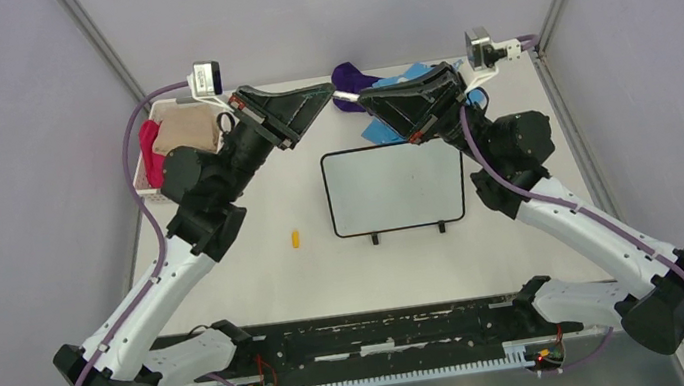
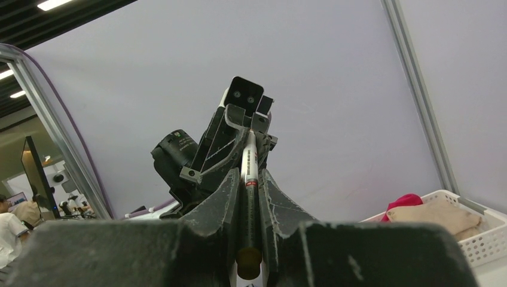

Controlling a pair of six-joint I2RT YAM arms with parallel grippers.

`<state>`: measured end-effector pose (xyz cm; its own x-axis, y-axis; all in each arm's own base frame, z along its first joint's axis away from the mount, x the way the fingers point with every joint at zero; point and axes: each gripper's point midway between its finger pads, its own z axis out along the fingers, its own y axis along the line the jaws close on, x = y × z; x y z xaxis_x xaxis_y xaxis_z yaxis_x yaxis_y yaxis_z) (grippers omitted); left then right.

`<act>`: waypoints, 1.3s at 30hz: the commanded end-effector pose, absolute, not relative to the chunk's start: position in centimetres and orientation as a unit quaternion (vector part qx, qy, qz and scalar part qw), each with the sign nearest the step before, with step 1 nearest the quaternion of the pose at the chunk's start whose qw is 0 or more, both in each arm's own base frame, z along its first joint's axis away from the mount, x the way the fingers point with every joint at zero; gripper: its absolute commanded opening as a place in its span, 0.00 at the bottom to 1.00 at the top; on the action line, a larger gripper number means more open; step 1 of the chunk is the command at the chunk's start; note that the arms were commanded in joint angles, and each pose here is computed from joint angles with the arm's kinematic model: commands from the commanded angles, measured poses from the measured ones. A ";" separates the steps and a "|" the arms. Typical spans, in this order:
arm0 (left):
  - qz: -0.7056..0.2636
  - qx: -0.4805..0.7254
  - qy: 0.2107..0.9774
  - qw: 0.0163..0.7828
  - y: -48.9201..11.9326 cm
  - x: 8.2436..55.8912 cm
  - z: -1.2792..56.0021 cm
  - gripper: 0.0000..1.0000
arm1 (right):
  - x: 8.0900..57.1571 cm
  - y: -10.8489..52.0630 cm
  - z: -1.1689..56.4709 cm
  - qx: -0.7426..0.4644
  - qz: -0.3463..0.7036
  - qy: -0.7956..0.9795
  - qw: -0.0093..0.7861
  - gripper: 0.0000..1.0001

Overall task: Write a sentence on the whiteboard
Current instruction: Adjust the whiteboard marker.

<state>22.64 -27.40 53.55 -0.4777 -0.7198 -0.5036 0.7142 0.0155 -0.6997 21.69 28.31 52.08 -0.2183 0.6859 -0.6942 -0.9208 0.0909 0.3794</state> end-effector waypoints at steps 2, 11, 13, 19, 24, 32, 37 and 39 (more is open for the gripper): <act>-0.680 -0.002 0.492 0.544 -26.7 23.3 53.4 0.12 | 19.2 26.7 54.7 -0.154 0.669 0.361 0.631 0.00; -0.565 -0.015 0.564 0.602 -24.2 24.6 50.4 0.80 | 22.5 24.0 51.4 -0.139 0.501 0.465 0.716 0.00; -0.512 -0.001 0.578 0.636 -22.6 24.5 49.6 0.81 | 23.7 22.7 49.8 -0.138 0.433 0.505 0.734 0.00; -0.322 0.062 0.646 0.689 -18.3 25.1 43.6 0.81 | 26.2 18.2 45.1 -0.121 0.251 0.594 0.754 0.00; -0.247 0.097 0.669 0.694 -16.6 25.2 38.8 0.82 | 25.7 18.8 41.6 -0.145 0.138 0.643 0.739 0.00; -0.229 0.134 0.693 0.670 -17.6 25.9 33.1 0.82 | 24.3 20.8 35.2 -0.176 -0.009 0.702 0.690 0.00; -0.246 0.133 0.690 0.668 -18.3 25.9 31.6 0.82 | 23.6 21.0 32.3 -0.176 0.004 0.721 0.670 0.00; -0.259 0.125 0.684 0.670 -18.6 26.0 31.4 0.83 | 23.3 21.1 31.5 -0.173 0.024 0.726 0.665 0.00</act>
